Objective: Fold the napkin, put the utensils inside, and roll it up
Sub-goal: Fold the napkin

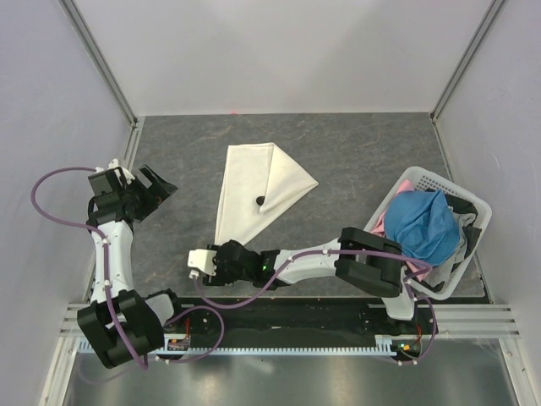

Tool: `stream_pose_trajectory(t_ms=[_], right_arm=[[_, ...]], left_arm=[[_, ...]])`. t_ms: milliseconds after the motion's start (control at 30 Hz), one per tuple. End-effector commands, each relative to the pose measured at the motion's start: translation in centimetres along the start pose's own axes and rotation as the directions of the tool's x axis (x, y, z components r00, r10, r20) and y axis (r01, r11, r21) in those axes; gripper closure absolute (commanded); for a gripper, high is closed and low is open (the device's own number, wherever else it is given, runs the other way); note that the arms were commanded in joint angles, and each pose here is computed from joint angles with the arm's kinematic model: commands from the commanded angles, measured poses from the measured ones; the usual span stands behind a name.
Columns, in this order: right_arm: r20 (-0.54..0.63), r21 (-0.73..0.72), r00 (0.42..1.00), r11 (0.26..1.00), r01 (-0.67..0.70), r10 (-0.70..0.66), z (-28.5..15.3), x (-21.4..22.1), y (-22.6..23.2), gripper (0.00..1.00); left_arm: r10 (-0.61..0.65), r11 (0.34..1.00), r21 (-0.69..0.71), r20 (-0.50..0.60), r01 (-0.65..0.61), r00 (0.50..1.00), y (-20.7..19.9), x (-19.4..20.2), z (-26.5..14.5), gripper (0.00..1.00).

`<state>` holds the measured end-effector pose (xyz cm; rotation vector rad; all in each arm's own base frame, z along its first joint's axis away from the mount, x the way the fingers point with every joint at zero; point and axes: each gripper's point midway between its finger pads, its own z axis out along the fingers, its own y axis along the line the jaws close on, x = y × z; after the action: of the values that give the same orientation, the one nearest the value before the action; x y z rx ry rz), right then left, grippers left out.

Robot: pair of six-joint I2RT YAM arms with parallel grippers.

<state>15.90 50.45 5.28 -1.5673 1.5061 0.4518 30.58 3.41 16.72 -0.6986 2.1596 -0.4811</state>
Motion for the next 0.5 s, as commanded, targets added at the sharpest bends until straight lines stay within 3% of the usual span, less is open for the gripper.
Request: stream_pose_trajectory(t_ms=[0,467], right_arm=[[0.059,0.026,0.997,0.999,0.038,-0.040,1.2,-1.9,-0.5,0.35],[0.062,-0.015,0.998,1.000,0.015,-0.014,3.3,-0.5,-0.9,0.38]], left_arm=[[0.022,0.998,0.062,0.014,-0.023,1.000,-0.9,-0.5,0.1,0.00],[0.012,0.997,0.072,0.012,-0.012,1.000,-0.9,-0.5,0.2,0.00]])
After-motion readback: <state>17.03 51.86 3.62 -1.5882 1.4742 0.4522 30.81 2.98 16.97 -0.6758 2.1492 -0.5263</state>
